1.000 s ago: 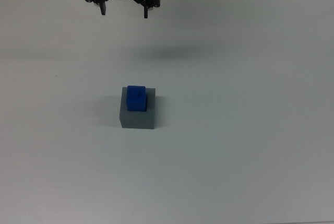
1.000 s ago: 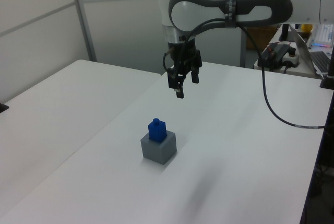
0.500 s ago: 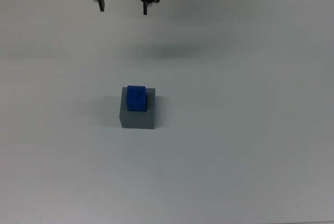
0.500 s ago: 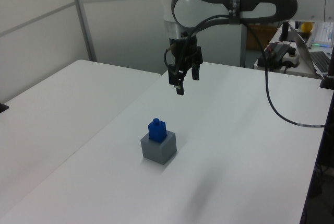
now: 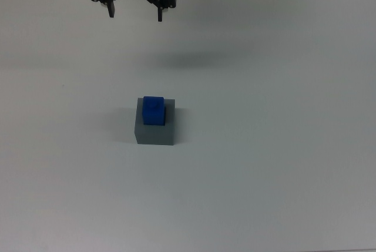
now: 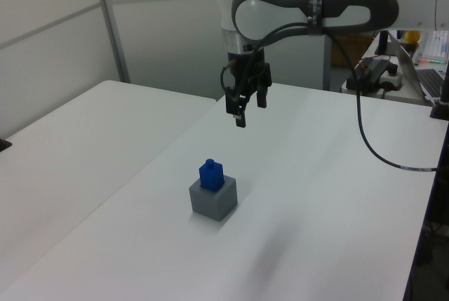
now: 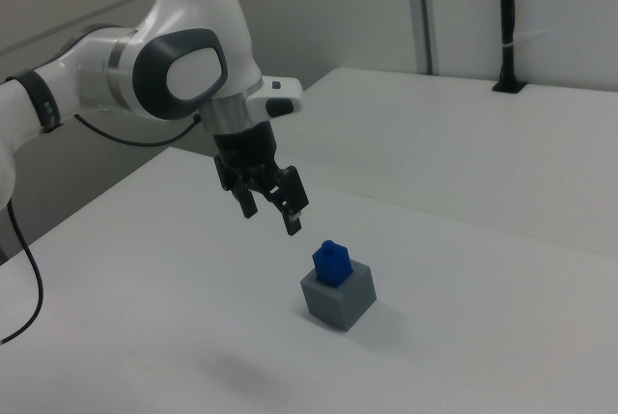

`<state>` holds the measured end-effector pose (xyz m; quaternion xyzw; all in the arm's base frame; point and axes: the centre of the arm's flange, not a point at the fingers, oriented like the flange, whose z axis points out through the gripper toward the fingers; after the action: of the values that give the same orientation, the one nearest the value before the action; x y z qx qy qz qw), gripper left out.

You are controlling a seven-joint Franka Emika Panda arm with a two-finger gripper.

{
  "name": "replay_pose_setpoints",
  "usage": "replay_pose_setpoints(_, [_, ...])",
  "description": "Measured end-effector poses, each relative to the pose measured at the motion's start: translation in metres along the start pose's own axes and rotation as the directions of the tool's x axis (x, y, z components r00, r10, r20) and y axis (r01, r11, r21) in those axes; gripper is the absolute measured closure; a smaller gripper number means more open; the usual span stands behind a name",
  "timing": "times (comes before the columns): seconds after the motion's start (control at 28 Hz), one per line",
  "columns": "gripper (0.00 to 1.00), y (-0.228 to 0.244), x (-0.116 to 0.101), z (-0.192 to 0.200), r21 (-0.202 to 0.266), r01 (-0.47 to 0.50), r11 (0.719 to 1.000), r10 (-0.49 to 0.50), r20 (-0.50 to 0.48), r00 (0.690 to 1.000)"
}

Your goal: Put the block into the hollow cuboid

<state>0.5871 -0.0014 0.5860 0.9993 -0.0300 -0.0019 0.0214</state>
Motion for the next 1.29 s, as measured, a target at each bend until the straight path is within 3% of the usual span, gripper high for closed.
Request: replay_pose_setpoints(1.29, [0.0,0.0053,-0.0011,-0.0029,0.0,-0.009,1.0,0.009,-0.005,1.0])
